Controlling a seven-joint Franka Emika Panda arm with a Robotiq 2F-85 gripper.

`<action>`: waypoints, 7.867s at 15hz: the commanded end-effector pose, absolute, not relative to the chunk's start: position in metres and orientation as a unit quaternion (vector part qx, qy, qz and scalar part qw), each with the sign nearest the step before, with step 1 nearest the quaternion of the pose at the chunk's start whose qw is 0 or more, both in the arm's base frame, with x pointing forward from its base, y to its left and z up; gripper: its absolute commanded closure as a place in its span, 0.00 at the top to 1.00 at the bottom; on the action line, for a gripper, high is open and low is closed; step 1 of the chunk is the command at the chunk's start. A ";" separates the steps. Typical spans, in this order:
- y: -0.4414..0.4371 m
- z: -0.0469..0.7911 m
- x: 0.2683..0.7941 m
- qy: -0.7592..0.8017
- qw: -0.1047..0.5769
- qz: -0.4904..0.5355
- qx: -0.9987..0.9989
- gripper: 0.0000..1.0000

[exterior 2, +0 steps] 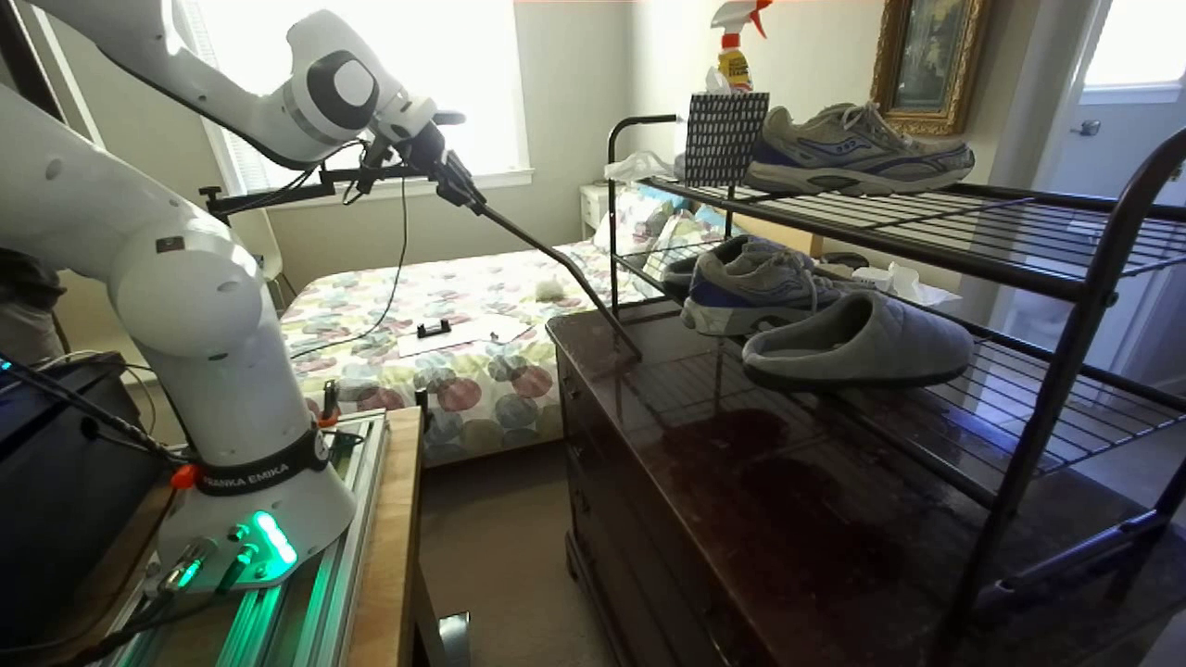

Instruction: Put the brown hanger on the right side of the shoe rack.

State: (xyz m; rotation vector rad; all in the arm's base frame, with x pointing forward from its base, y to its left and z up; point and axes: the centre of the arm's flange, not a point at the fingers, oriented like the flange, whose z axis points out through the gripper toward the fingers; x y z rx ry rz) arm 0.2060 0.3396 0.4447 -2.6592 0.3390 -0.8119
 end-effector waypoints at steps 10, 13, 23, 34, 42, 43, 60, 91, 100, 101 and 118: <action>0.287 0.435 0.167 0.302 0.021 -0.276 -0.912 0.07; 0.284 0.439 0.196 0.319 0.017 -0.271 -0.908 0.07; 0.271 0.497 0.304 0.283 -0.030 -0.248 -0.926 0.07; 0.308 0.563 0.316 0.210 -0.056 -0.241 -0.946 0.07; 0.302 0.604 0.268 0.240 -0.066 -0.247 -0.936 0.07; 0.300 0.604 0.270 0.231 -0.061 -0.243 -0.940 0.07; 0.243 0.696 0.246 0.364 -0.124 -0.300 -0.873 0.07; 0.029 0.850 0.302 0.556 0.008 -0.287 -0.780 0.07; -0.002 0.823 0.311 0.605 -0.036 -0.261 -0.751 0.07; -0.012 0.820 0.318 0.614 -0.041 -0.255 -0.745 0.07; -0.100 0.825 0.409 0.704 0.034 -0.203 -0.680 0.07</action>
